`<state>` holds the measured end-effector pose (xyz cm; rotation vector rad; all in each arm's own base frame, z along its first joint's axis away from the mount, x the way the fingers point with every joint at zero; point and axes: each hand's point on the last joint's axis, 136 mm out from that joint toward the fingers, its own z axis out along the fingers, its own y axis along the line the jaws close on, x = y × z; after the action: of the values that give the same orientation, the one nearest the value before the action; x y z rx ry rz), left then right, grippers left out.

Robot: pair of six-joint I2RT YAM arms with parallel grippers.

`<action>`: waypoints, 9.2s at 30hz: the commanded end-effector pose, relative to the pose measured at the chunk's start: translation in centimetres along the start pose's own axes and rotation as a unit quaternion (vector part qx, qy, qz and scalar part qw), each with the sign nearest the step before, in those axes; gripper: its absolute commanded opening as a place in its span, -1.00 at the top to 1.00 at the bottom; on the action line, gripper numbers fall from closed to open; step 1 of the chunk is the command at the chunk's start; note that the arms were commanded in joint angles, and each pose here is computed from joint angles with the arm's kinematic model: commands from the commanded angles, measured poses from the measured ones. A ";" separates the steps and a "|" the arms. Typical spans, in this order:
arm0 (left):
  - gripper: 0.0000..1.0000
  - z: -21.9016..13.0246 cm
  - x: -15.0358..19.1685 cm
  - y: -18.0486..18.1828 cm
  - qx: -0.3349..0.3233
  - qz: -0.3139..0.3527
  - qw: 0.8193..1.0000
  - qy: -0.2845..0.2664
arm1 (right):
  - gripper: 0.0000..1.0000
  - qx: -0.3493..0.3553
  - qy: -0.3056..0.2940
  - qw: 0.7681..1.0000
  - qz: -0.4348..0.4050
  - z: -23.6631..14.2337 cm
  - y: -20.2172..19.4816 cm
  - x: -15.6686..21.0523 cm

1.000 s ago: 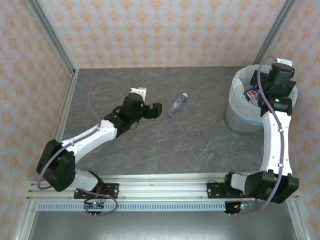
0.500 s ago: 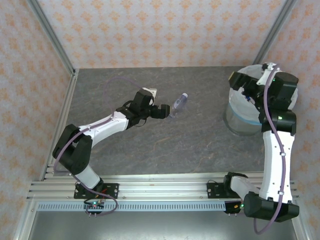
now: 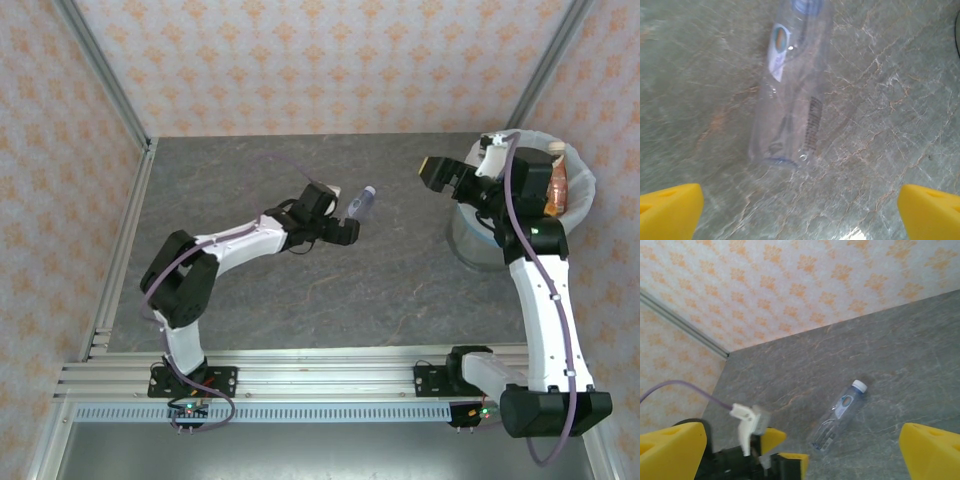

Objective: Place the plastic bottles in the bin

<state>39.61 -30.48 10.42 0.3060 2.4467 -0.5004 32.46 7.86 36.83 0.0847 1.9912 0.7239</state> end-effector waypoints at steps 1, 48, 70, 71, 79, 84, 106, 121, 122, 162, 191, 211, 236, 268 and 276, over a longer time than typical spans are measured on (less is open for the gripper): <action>-1.00 1.9 0.7 0.9 -0.032 0.018 0.999 0.023 | -0.98 -0.016 -0.018 1.000 -0.012 -0.1 1.3 -0.7; 0.31 3.6 0.9 -0.6 -0.052 0.061 0.997 0.009 | -0.98 -0.023 -0.025 0.999 0.001 0.1 1.3 1.2; 0.44 -7.8 -2.6 -6.9 0.120 0.072 0.980 -0.141 | -0.98 -0.048 -0.007 0.997 0.054 4.0 2.0 2.1; 0.44 -8.3 -2.8 -7.1 0.126 0.073 0.978 -0.148 | -0.98 -0.047 -0.003 0.998 0.052 4.3 2.1 2.3; 0.44 -10.5 -3.1 -8.1 0.161 0.078 0.969 -0.172 | -0.98 -0.067 0.013 0.996 0.057 6.2 3.8 3.0; 0.44 -11.3 -3.1 -8.7 0.182 0.079 0.963 -0.181 | -0.98 -0.075 0.005 0.996 0.052 7.2 5.1 2.9; 0.44 -12.3 -3.2 -10.9 0.244 0.085 0.950 -0.178 | -0.70 -0.073 -0.004 0.995 0.072 9.0 4.7 2.4; 0.44 -12.4 -3.1 -11.2 0.252 0.088 0.947 -0.177 | 0.00 -0.076 -0.004 0.994 0.083 9.6 4.8 2.2; 0.44 -12.4 -3.2 -11.3 0.252 0.089 0.947 -0.178 | 0.05 -0.077 -0.005 0.993 0.084 9.7 4.8 2.1; -1.00 -16.1 -3.4 -12.5 0.282 0.120 0.927 -0.214 | 1.00 -0.018 -0.093 0.995 0.021 4.5 3.6 -0.1; -1.00 -18.2 -3.4 6.0 -0.092 -0.069 0.937 -0.330 | 1.00 0.290 -0.394 0.861 -0.137 -15.7 0.6 -13.3; -1.00 -19.4 -1.6 9.7 -0.150 -0.117 0.925 -0.329 | 1.00 0.366 -0.508 0.778 -0.045 -19.5 -6.2 -16.4; -1.00 -18.6 -0.9 11.0 -0.165 -0.139 0.924 -0.316 | 1.00 0.343 -0.379 0.859 0.010 -6.1 -17.9 -13.0; -1.00 -20.8 -1.5 13.6 -0.217 -0.133 0.911 -0.326 | -0.98 0.302 -0.216 0.928 0.004 -5.4 -12.5 -10.6; -1.00 -24.8 -2.0 18.4 -0.345 -0.104 0.877 -0.319 | -0.98 0.151 -0.150 0.973 -0.085 0.6 -4.9 -7.3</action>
<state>34.78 -6.76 22.73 -0.3476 1.8837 0.0165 37.52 -2.64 40.37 0.3866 1.7513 0.1760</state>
